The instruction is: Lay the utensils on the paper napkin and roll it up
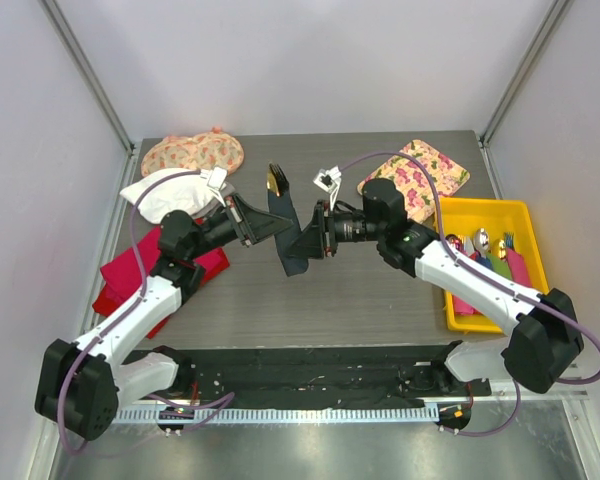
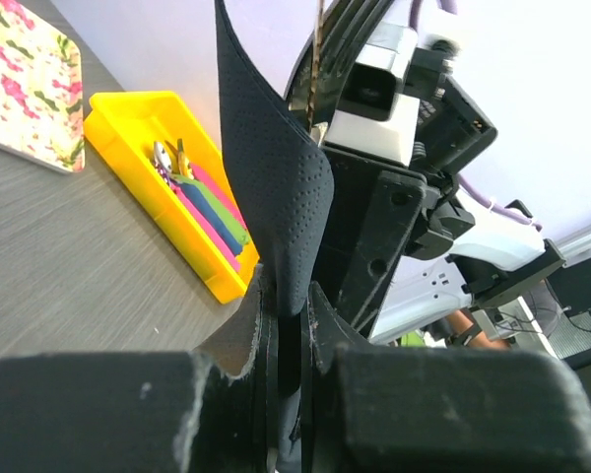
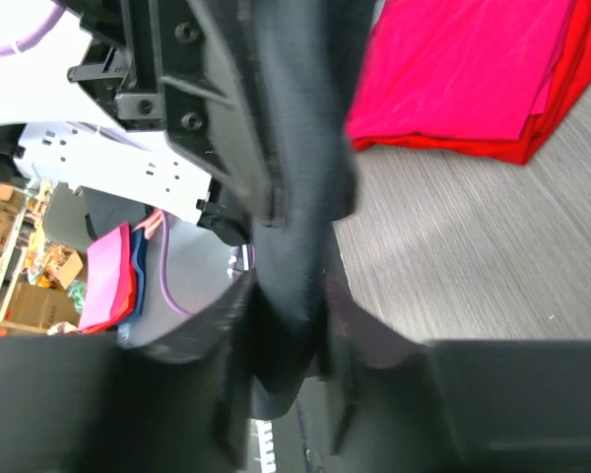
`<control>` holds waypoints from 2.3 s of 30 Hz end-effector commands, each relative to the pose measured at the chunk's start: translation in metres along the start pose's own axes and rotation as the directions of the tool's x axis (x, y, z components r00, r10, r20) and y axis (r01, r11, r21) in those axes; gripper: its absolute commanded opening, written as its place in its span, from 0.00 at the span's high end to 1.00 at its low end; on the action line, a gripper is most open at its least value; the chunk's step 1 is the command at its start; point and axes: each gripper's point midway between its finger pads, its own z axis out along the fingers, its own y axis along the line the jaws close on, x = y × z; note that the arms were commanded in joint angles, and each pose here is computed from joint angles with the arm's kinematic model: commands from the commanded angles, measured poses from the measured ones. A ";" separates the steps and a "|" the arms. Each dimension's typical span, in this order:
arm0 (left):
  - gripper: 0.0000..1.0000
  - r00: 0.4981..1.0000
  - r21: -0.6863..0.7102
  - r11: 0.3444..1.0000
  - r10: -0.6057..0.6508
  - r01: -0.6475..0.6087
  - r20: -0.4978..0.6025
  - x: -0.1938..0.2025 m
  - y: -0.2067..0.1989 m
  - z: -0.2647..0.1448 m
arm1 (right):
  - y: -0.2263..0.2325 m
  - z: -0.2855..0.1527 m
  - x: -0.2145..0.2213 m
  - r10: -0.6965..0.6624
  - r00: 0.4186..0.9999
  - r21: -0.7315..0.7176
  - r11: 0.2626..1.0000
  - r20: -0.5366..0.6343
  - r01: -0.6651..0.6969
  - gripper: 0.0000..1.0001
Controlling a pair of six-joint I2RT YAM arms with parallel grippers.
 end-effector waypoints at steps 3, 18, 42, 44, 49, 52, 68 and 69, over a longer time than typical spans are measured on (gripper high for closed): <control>1.00 0.993 0.075 0.993 0.080 -0.087 0.092 -0.031 -0.032 0.004 | 0.012 -0.003 0.006 -0.056 0.998 -0.039 0.998 -0.007 0.055 0.99; 1.00 0.993 0.077 0.993 0.084 -0.090 0.081 -0.029 -0.031 0.003 | 0.004 -0.036 -0.008 -0.074 0.997 0.094 0.993 -0.035 0.077 0.39; 1.00 0.994 0.083 0.993 0.082 -0.088 0.069 -0.023 -0.030 0.000 | 0.009 -0.033 -0.029 -0.108 0.994 0.064 0.992 -0.010 0.108 0.49; 1.00 0.995 0.086 0.992 0.082 -0.088 0.063 -0.021 -0.030 0.000 | 0.012 -0.034 -0.040 -0.123 0.992 0.071 0.990 0.009 0.122 0.45; 1.00 0.994 0.093 0.991 0.090 -0.095 0.056 -0.018 -0.030 -0.001 | 0.010 -0.033 -0.063 -0.111 0.993 0.081 0.991 0.041 0.107 0.45; 1.00 0.995 0.092 0.991 0.088 -0.093 0.052 -0.016 -0.029 -0.003 | 0.009 -0.033 -0.079 -0.090 0.993 0.077 0.993 0.075 0.085 0.45; 1.00 0.993 0.109 0.989 0.090 -0.099 0.082 -0.029 -0.039 0.002 | 0.003 -0.024 -0.065 -0.012 0.987 0.025 1.000 0.163 0.008 0.27; 1.00 0.993 0.110 0.989 0.087 -0.096 0.080 -0.029 -0.039 0.003 | 0.003 -0.023 -0.065 -0.017 0.986 0.021 1.000 0.167 0.013 0.28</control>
